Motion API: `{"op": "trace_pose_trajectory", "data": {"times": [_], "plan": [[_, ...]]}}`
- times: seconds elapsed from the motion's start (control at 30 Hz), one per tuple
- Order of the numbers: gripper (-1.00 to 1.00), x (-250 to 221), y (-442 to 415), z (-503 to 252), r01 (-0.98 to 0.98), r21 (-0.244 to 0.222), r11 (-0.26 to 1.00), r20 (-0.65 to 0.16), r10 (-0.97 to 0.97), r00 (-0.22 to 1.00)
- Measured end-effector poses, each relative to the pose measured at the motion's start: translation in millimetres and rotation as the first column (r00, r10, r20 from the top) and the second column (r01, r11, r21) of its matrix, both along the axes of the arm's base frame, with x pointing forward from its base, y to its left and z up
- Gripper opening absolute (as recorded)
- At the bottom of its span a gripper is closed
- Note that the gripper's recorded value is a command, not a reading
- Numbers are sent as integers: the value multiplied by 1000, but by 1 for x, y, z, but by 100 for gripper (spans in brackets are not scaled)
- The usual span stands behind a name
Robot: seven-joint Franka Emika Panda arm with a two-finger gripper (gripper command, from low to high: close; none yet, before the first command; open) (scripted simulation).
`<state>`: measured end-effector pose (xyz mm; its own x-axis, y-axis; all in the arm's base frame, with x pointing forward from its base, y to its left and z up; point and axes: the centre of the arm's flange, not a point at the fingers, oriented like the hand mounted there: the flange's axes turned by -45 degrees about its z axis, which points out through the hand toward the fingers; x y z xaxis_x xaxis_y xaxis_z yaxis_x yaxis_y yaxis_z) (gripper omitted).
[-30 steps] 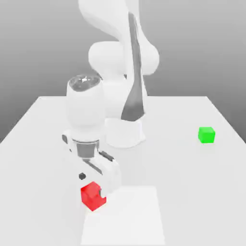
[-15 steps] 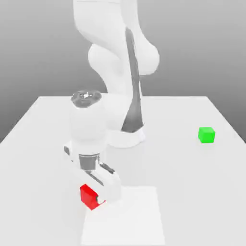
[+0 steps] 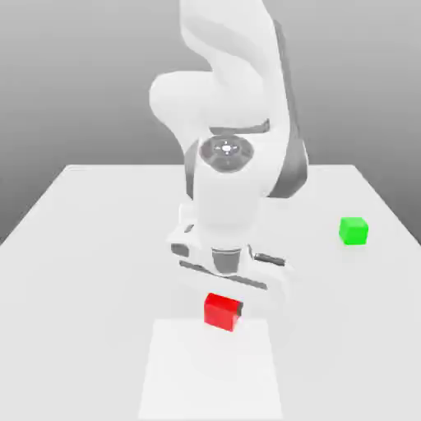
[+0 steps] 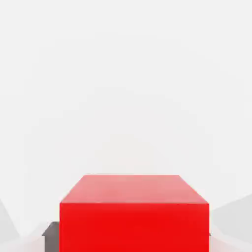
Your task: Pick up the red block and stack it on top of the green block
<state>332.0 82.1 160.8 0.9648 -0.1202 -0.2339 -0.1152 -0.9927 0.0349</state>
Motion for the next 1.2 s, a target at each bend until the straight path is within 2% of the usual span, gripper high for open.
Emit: {"op": "trace_pose_trajectory", "data": {"times": [0.13, 0.27, 0.4, 0.5, 0.6, 0.73, 0.8, 0.97, 1.0, 1.2], "plan": [[-100, -40, 68, -10, -337, 53, 940, -74, 340, 937], [-100, -89, 127, -9, -632, 116, 766, -94, 642, 761], [-100, -147, 177, 2, -856, 166, 490, -61, 871, 487], [-100, -213, 217, 16, -971, 180, 158, 0, 987, 160], [-100, -259, 239, 39, -979, 152, -135, 89, 988, -122], [-100, -316, 260, 71, -879, 44, -475, 213, 864, -456], [-100, -327, 264, 65, -847, 17, -531, 232, 826, -513], [-100, -329, 265, 46, -837, 8, -546, 233, 816, -530], [100, -329, 265, 46, -837, 9, -546, 232, 816, -530], [100, -329, 265, 46, -837, 9, -546, 232, 816, -530]]}}
